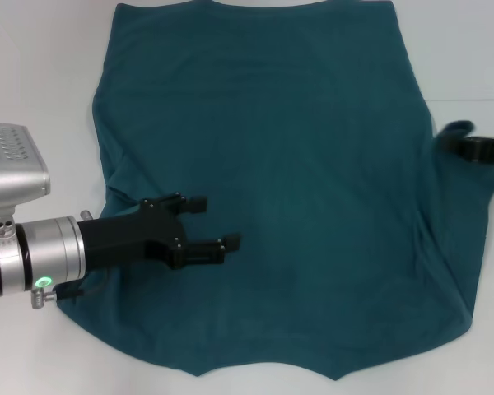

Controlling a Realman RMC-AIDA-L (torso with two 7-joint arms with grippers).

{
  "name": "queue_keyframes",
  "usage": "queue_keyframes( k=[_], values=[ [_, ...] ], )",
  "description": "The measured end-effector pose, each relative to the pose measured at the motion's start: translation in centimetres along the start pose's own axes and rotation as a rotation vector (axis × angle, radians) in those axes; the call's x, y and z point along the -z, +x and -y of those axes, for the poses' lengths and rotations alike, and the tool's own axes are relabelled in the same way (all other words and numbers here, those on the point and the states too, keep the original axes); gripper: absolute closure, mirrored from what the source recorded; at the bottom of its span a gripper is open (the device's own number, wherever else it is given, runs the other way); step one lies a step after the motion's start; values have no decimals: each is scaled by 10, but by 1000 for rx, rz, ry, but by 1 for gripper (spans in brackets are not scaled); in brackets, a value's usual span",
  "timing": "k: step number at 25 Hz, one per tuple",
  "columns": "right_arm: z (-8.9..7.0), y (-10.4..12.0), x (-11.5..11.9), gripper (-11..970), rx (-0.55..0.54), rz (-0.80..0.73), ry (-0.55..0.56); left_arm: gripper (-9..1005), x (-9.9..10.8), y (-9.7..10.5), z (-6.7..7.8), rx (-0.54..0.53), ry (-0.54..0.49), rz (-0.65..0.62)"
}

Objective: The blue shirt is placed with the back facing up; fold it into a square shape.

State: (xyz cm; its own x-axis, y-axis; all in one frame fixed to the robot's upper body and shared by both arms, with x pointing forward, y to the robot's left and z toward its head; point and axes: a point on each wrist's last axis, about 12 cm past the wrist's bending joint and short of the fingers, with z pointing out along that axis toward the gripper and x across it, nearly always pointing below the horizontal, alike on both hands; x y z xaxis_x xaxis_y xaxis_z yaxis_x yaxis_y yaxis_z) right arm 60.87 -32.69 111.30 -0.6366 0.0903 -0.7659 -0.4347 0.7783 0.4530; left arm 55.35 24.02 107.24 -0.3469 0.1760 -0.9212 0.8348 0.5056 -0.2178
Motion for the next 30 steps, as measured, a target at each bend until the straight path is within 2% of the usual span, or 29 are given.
queue_keyframes(
  k=[5,10,14,19,21,27,30],
  values=[
    [-20,-5,-26,923,17,-104,-36,59,0,0,-1,-1,-6,-1],
    [-43,-6,-39,918,73,-184,-132,60,0,0,-2,-1,-15,-3],
    [-49,-8,-39,771,80,-205,-166,60,0,2,-2,5,-18,-5],
    [-36,-11,-26,552,6,-196,-119,59,0,2,-2,6,-19,-6],
    [-26,-10,-17,455,-46,-190,-77,59,0,1,-3,5,-18,-5],
    [4,0,12,249,-206,-212,50,59,-1,0,-3,2,-17,-4],
    [14,8,22,223,-255,-242,108,59,-1,0,-3,-2,-16,-5]
  ],
)
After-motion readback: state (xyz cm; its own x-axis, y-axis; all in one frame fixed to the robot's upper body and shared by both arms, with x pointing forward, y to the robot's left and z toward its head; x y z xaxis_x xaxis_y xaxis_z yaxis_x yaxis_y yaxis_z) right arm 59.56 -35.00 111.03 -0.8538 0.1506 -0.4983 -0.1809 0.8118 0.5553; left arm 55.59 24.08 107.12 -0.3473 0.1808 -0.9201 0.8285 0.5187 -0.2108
